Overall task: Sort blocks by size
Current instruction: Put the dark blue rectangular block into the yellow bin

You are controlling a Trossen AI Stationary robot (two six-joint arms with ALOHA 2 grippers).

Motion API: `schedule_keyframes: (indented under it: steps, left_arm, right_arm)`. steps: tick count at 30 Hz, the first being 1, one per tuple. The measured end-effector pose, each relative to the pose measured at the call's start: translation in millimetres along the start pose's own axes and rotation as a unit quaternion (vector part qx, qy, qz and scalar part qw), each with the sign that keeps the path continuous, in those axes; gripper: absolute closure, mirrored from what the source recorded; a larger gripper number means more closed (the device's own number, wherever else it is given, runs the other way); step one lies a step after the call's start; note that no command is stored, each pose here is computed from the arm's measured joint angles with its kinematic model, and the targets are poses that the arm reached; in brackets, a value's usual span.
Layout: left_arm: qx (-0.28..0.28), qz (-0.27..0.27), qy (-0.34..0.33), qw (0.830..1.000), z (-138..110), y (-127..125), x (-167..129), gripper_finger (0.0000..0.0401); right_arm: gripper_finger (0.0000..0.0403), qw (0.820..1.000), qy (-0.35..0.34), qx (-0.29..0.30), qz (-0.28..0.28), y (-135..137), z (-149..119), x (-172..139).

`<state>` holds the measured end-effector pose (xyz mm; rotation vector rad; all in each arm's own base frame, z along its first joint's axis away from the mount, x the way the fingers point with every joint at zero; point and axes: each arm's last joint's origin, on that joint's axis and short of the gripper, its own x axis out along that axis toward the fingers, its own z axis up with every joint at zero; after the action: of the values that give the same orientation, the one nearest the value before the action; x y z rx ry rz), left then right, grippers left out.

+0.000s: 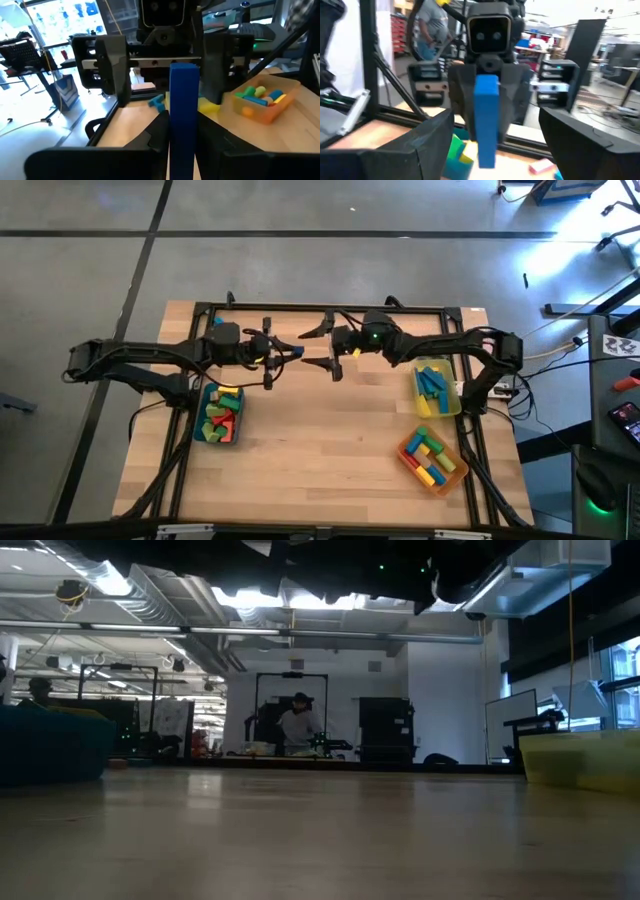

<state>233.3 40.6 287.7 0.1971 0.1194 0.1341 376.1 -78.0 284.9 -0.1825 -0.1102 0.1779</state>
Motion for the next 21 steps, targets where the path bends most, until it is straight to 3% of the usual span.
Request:
schedule_keyframes:
  steps: [5,8,21]
  left_arm:
    - [0.0,0.0,-0.002,1.0,0,0,0,0.0345]
    - [0.0,0.0,-0.002,1.0,0,0,0,0.0344]
    - [0.0,0.0,0.0,1.0,0,0,0,0.0343]
  right_arm:
    - [0.0115,1.0,-0.007,0.01,0.016,4,3,8]
    - [0.0138,1.0,-0.014,0.003,0.022,9,5,13]
    - [0.0344,1.0,-0.003,-0.006,-0.002,10,7,23]
